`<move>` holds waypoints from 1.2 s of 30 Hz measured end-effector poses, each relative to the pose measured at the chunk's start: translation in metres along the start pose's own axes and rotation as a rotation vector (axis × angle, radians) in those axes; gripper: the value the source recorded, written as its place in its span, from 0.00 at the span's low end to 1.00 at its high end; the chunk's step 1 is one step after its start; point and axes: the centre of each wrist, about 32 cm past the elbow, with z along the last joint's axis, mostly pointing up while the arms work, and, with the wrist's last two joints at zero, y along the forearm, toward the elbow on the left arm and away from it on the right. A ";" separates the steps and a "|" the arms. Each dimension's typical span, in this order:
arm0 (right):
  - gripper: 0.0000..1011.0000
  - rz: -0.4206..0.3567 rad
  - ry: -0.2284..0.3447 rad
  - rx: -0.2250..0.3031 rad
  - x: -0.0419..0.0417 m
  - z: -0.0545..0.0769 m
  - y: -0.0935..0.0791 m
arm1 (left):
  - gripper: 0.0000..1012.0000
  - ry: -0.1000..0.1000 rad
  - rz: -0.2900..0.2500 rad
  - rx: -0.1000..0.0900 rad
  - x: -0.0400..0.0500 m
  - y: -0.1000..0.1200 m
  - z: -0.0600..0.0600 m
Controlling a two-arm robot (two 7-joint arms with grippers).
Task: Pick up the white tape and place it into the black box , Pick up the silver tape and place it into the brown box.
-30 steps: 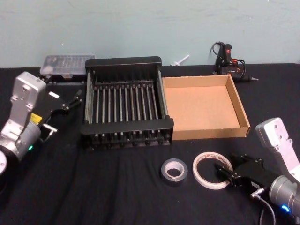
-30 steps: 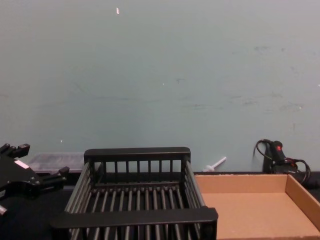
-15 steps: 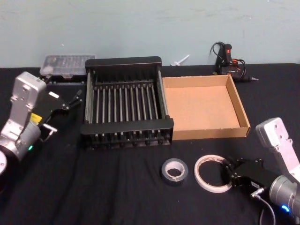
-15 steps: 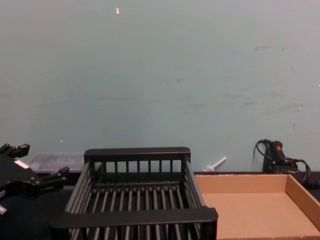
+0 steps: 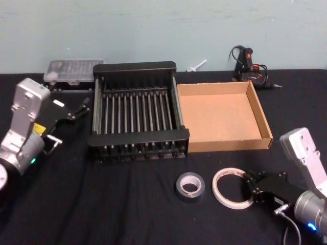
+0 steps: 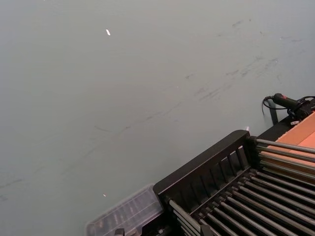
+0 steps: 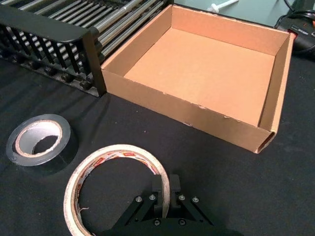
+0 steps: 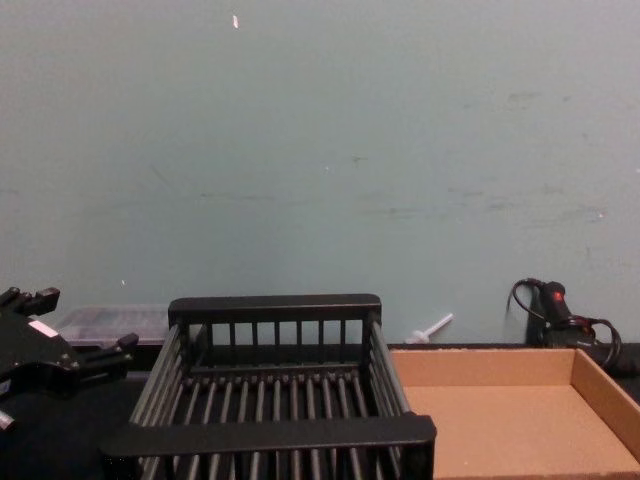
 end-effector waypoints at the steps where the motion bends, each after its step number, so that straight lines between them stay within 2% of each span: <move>1: 0.09 0.002 0.001 0.008 0.0006 0.000 -0.001 | 0.99 0.000 0.000 0.000 0.0000 0.000 0.000; 8: 0.09 0.001 -0.011 0.055 0.0048 0.008 -0.006 | 0.99 0.000 0.000 0.000 0.0000 0.000 0.000; 21: 0.09 -0.040 -0.073 0.175 0.0213 0.038 -0.013 | 0.99 0.000 0.000 0.000 0.0000 0.000 0.000; 27: 0.09 -0.061 -0.104 0.229 0.0291 0.051 -0.007 | 0.99 0.000 0.000 0.000 0.0000 0.000 0.000; 36: 0.09 -0.078 -0.162 0.313 0.0394 0.073 0.014 | 0.99 0.000 0.000 0.000 0.0000 0.000 0.000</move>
